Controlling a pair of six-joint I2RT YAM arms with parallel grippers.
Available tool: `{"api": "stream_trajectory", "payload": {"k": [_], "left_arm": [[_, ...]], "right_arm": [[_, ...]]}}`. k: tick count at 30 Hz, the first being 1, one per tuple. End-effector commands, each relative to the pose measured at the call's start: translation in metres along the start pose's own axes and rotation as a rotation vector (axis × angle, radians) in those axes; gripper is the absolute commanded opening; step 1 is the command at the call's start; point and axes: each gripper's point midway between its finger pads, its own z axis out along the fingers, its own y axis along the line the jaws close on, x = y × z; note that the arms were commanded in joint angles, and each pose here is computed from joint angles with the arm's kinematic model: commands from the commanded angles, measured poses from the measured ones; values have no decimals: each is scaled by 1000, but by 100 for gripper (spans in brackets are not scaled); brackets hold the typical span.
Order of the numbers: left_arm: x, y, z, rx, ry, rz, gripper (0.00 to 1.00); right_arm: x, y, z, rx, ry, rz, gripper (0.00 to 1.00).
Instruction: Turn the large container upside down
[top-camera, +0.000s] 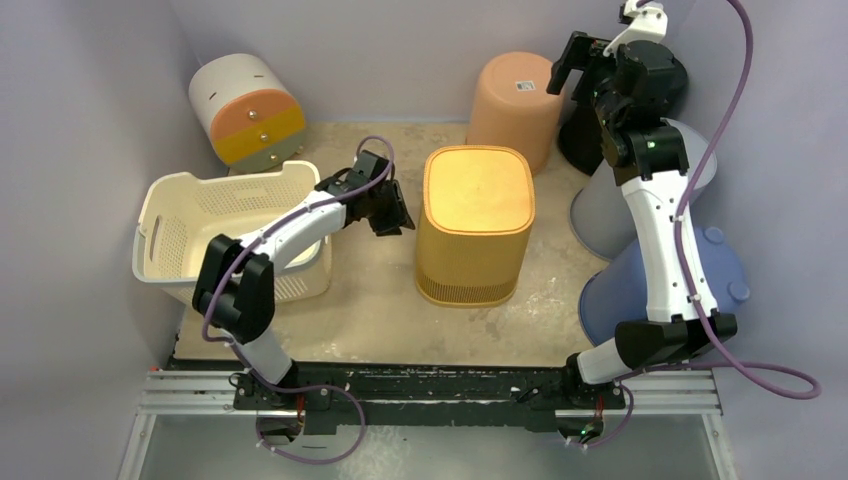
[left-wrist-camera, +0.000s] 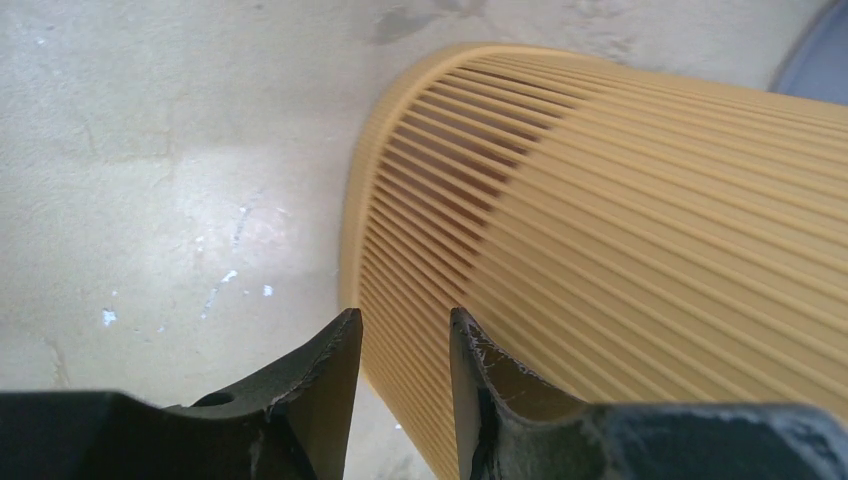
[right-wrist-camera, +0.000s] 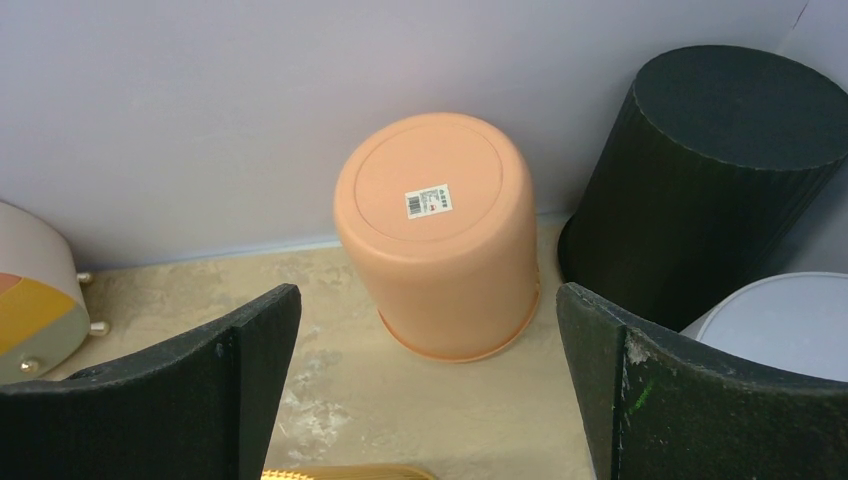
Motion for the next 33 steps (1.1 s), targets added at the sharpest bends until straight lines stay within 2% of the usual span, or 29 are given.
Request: {"api": "stream_trajectory", "payload": {"k": [1,11,18,23,28,33], "left_arm": [[-7,-39,-25,109,-26,62,35],[20,-144,5,287,30,175,35],[22,-178,26,347,53,200,35],[43,-208,37,452,118,228,35],[45,-209,33,434,97,303,35],[8,-166,3,174,-65,413,37]], "right_arm": [[-30,1,-14,-18,-92,16,100],[-35,-13,-25,52,-112,15,100],[-41,-22,-32,85,-129,15,100],[-37,-22,-31,82,-121,13,100],[-32,-22,-29,80,-113,8,100],[-26,-22,-25,75,-99,4,100]]}}
